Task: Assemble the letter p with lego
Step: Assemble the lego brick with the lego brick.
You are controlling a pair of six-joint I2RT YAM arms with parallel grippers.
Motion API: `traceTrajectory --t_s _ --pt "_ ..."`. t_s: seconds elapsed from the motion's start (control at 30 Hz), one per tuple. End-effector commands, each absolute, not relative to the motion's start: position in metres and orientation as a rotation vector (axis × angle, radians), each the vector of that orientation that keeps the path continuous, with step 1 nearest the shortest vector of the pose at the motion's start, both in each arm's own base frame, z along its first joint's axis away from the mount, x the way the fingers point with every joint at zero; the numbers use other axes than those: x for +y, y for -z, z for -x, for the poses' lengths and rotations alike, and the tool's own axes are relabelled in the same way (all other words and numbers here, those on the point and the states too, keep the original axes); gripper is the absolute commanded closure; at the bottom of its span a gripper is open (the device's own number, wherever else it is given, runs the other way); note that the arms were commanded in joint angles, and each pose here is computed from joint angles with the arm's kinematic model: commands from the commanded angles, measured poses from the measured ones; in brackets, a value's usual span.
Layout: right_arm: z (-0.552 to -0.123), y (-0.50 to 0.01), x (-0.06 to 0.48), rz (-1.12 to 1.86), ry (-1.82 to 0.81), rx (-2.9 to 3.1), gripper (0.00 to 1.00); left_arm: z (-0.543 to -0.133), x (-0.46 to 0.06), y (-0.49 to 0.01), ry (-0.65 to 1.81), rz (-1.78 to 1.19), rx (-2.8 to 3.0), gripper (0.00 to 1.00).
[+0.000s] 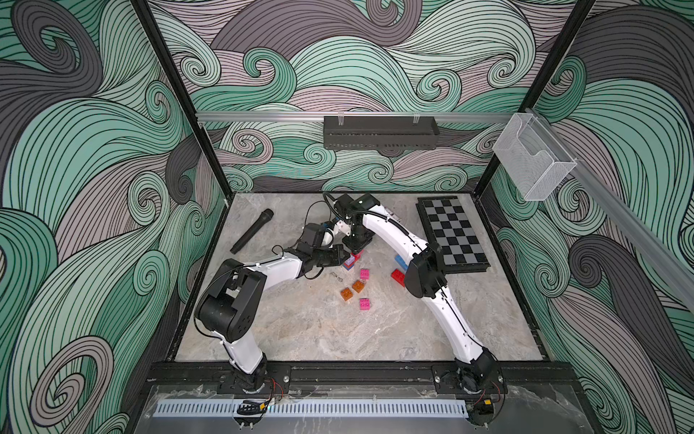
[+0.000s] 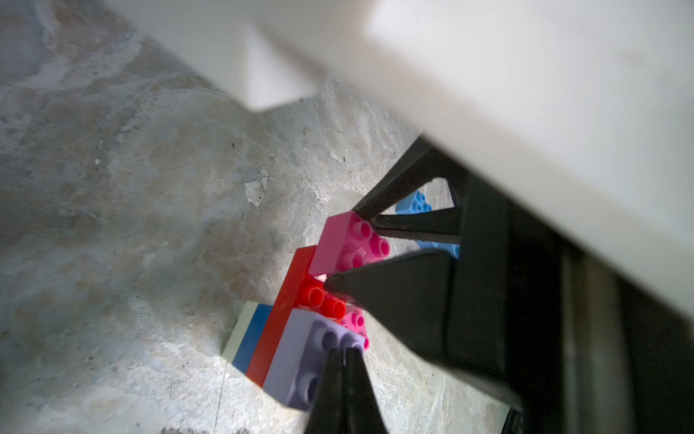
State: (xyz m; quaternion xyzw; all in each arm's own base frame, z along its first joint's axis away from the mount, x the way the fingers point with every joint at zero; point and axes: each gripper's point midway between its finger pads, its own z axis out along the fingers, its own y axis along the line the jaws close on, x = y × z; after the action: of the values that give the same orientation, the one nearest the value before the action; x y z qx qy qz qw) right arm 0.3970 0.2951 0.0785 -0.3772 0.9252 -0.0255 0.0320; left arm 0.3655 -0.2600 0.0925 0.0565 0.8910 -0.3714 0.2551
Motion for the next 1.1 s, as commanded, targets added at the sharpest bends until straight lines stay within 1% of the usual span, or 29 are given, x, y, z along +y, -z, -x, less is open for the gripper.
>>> traceTrajectory --t_s 0.0,0.17,0.33,0.47,0.67,0.8,0.9,1.07 --pt "-0.392 -0.052 0.291 1.209 0.106 2.897 0.78 -0.335 -0.229 -0.028 0.869 -0.059 2.674 1.0" --pt "-0.39 -0.052 0.291 1.212 0.108 2.9 0.77 -0.335 -0.229 -0.028 0.871 -0.056 2.673 1.0" --pt "-0.389 -0.051 0.291 1.21 0.105 2.905 0.74 -0.336 -0.229 -0.027 0.872 -0.053 2.674 1.0" --pt "-0.388 -0.052 0.29 1.205 0.102 2.907 0.68 -0.335 -0.229 -0.028 0.875 -0.054 2.673 1.0" --pt "-0.393 -0.063 0.292 1.178 0.101 2.881 0.53 -0.336 -0.228 -0.027 0.875 -0.049 2.675 1.0" --pt "-0.399 -0.077 0.294 1.146 0.083 2.849 0.46 -0.335 -0.228 -0.027 0.875 -0.05 2.675 1.0" --pt "-0.402 -0.088 0.293 1.123 0.07 2.83 0.43 -0.335 -0.229 -0.027 0.877 -0.053 2.673 1.0" --pt "-0.402 -0.105 0.289 1.089 0.043 2.818 0.4 -0.336 -0.228 -0.027 0.876 -0.049 2.673 1.0"
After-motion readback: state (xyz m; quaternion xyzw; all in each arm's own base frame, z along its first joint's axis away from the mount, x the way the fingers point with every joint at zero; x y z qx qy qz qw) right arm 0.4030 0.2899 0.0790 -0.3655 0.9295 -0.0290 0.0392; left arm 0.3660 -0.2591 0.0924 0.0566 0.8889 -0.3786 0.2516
